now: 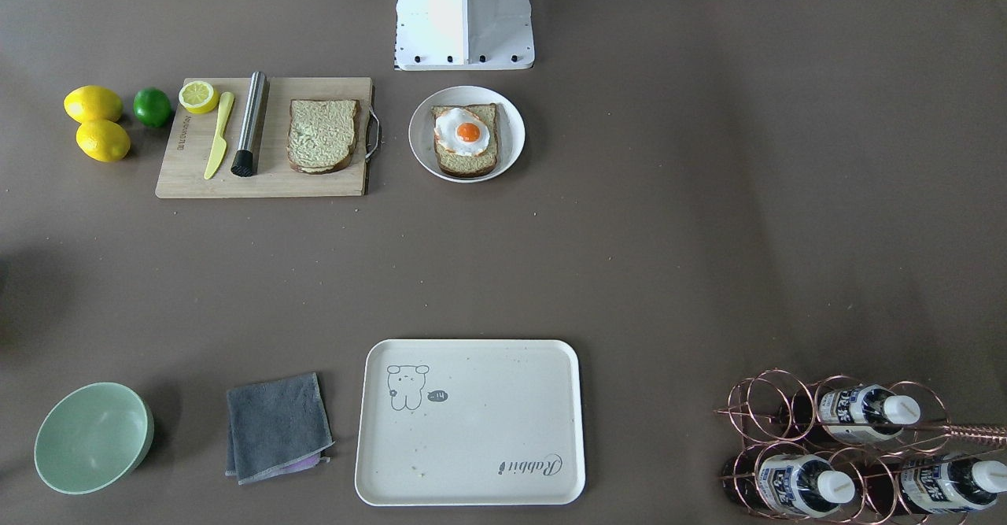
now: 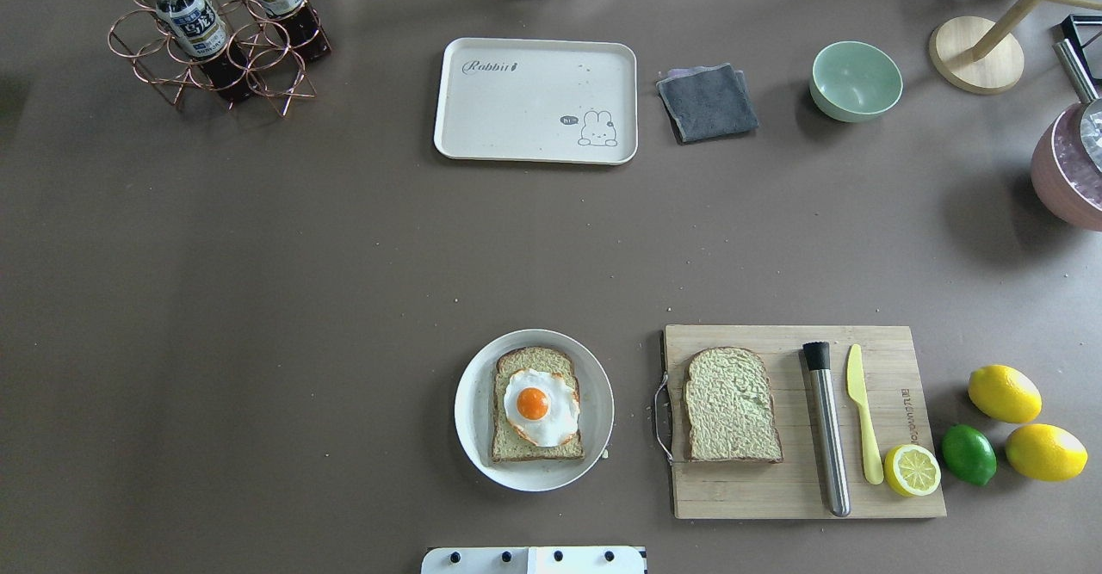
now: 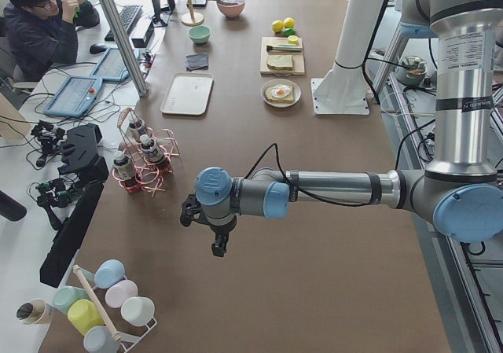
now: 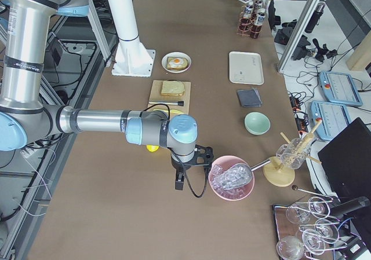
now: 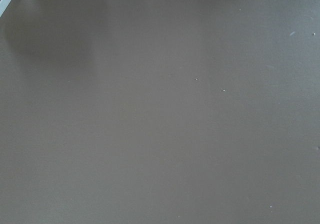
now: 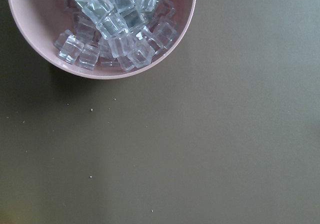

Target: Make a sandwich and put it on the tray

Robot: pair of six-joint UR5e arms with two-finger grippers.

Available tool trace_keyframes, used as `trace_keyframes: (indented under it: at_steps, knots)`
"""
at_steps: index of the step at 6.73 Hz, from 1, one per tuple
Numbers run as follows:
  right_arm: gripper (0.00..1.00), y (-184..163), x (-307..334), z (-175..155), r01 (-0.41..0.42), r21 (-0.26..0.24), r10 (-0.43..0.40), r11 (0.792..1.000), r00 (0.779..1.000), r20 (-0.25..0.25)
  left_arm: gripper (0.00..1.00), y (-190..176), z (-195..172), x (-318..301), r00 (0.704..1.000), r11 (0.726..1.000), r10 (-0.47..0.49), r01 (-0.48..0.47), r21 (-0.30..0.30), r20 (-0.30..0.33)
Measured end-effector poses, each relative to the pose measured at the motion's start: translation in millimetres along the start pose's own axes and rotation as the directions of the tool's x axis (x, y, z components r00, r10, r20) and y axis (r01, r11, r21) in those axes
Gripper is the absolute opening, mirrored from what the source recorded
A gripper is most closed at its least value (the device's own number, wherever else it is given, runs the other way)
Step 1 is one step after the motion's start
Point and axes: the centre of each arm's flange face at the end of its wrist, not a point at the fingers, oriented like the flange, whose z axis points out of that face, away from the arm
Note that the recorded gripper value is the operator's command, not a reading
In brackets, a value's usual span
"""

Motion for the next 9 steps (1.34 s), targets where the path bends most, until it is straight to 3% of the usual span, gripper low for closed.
trace_keyframes:
  at_steps: [7, 9]
  knots:
    - [1.0, 0, -1, 0, 0.0, 0.001, 0.0, 1.0, 1.0, 0.004, 0.97, 0, 0, 0, 1.0, 1.0, 0.002, -0.002, -0.001, 0.0]
    - [1.0, -7, -13, -2, 0.018, 0.003, -0.018, 1.0, 0.999, 0.04, 0.97, -3, -3, 3, 1.0, 1.0, 0.013, -0.013, 0.008, 0.001]
